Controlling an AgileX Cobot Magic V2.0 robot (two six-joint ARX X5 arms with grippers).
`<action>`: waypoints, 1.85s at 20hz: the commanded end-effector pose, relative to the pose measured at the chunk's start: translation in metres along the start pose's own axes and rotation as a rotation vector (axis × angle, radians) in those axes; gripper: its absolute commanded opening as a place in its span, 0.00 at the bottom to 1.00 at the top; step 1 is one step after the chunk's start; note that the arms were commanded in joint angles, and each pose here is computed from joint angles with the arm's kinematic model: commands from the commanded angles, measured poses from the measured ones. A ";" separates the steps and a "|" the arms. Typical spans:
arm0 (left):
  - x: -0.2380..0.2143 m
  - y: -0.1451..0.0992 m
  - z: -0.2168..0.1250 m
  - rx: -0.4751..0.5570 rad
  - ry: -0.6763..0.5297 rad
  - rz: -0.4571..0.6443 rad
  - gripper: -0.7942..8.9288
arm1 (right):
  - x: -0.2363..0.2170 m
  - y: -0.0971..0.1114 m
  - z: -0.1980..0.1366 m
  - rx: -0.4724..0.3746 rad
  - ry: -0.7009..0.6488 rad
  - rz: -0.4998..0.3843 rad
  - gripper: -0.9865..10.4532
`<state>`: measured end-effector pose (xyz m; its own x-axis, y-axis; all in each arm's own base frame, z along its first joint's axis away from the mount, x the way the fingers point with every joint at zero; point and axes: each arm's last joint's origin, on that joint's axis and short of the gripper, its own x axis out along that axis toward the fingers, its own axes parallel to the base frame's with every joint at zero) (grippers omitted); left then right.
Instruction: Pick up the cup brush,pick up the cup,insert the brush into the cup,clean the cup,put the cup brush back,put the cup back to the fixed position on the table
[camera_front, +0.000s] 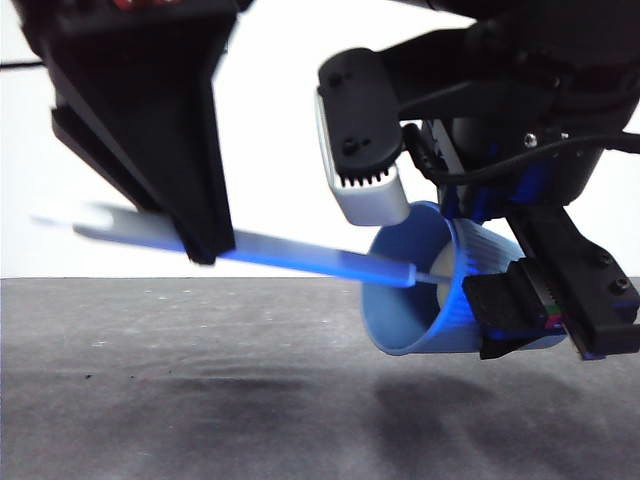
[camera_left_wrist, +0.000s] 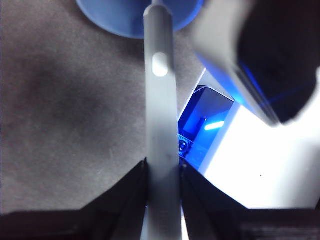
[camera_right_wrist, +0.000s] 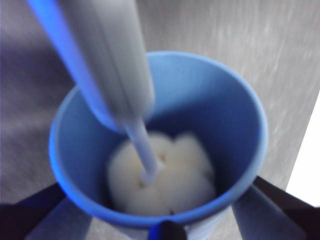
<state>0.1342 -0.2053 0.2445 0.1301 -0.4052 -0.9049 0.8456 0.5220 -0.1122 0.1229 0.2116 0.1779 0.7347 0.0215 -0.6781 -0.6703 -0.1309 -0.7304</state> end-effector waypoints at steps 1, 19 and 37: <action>0.006 -0.001 0.005 0.011 -0.026 -0.023 0.07 | -0.004 0.001 0.007 0.004 -0.041 -0.008 0.07; -0.075 0.015 -0.056 -0.159 0.036 0.351 0.07 | -0.009 -0.042 -0.043 0.577 0.087 -0.139 0.07; 0.020 0.104 0.000 -0.755 -0.285 0.466 0.07 | -0.104 -0.088 -0.093 1.355 -0.548 -0.035 0.07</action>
<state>0.2247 -0.1600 0.2180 0.5847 -0.1575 -0.7958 0.1519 0.9849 -0.0833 0.1145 0.1281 0.3192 0.8273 0.4075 -0.3867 -0.4675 0.8811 -0.0717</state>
